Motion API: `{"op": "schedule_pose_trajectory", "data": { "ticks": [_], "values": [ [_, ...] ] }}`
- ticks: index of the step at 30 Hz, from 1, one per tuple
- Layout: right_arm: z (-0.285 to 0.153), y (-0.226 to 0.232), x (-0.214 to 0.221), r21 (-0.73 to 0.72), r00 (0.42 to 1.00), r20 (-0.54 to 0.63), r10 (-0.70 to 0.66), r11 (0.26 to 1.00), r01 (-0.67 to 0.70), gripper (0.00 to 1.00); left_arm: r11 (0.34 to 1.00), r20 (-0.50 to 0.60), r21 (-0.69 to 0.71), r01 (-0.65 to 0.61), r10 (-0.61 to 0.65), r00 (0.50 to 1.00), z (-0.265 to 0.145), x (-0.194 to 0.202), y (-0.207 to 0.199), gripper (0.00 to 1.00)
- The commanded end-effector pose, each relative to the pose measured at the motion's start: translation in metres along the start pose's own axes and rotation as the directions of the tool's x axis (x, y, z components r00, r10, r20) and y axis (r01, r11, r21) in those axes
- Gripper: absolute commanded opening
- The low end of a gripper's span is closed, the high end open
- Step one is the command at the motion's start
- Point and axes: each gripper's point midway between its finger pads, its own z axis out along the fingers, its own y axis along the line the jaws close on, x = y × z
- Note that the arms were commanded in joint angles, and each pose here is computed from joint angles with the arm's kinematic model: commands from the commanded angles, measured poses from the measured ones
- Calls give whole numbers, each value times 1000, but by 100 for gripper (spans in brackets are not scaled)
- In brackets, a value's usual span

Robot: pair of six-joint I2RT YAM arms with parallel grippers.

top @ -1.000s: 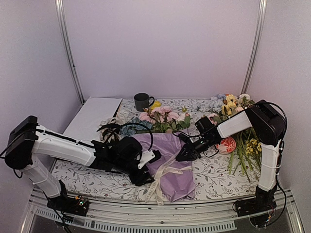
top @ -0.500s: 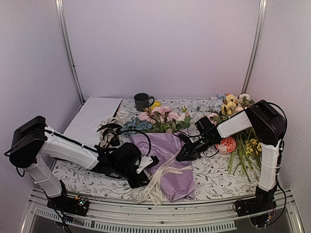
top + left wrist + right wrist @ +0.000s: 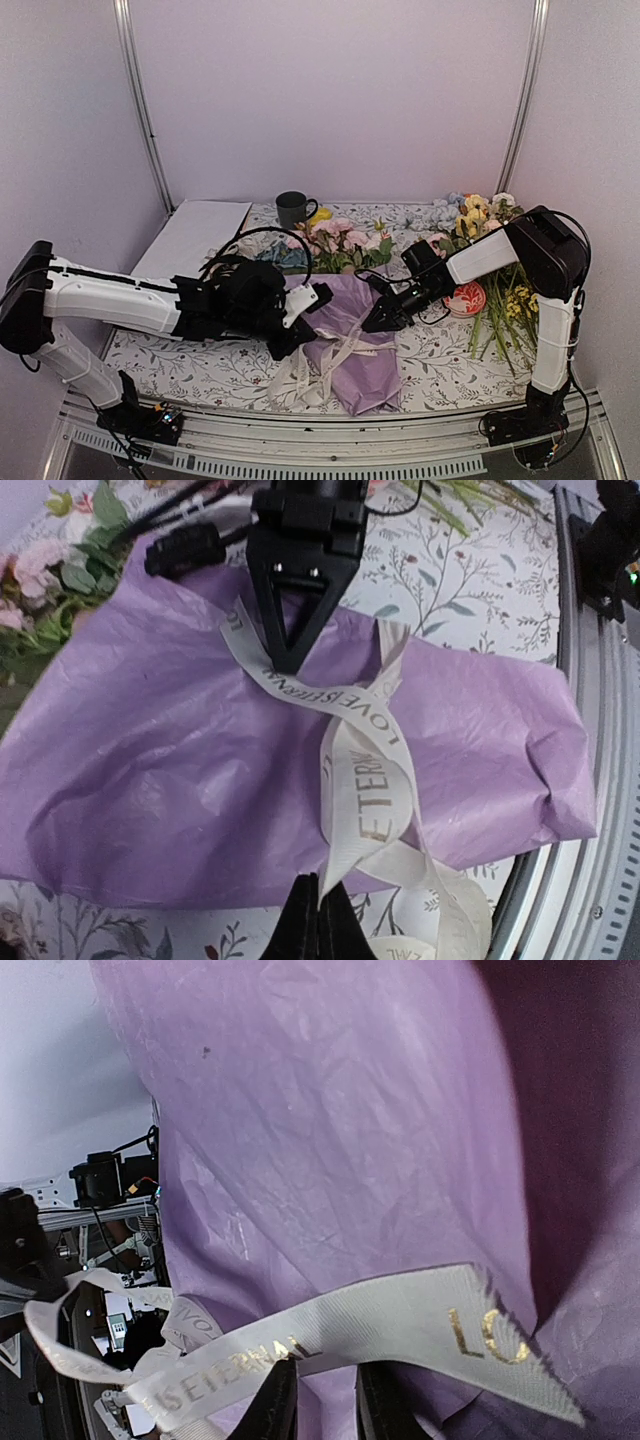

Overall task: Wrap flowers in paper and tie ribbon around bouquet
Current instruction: Cross the ribbon over the folded bouquet.

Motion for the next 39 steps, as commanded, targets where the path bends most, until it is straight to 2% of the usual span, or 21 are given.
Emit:
{"op": "schedule_pose_trajectory", "data": {
  "ticks": [1,9,15,18,20,23,26,29,32,37,39],
  "values": [
    [5,-15,8,55,1000,-11,21,998,-21,23,990,55,-92,-109,115,992,-12,-33,17,0],
    [6,-18,10,62,1000,-14,27,998,-26,22,943,142,-239,-232,270,952,-34,-104,37,0],
    [5,-19,11,65,1000,-14,28,998,-27,23,898,118,-335,-285,341,933,-36,-125,52,0],
    [5,-19,12,67,999,-15,30,997,-29,22,900,144,-330,-286,348,926,-40,-140,49,0],
    [6,-20,13,68,999,-17,31,997,-30,22,924,187,-266,-275,330,925,-45,-151,35,0],
    [6,-21,14,70,999,-17,33,997,-32,22,949,246,-9,-316,308,919,-48,-154,-17,0],
    [6,-21,13,69,999,-17,34,997,-33,22,912,265,198,-360,304,915,-51,-137,-62,0],
    [6,-21,12,68,999,-16,33,997,-31,22,873,242,328,-360,291,926,-47,-114,-87,0],
    [6,-21,14,68,999,-19,34,997,-33,22,855,183,390,-343,293,938,-38,-90,-98,0],
    [7,-21,14,67,999,-20,37,997,-35,22,856,15,427,-293,317,948,-7,-48,-99,0],
    [6,-21,14,67,999,-19,36,997,-35,22,862,-13,421,-283,318,948,-2,-40,-96,0]
  ]
}}
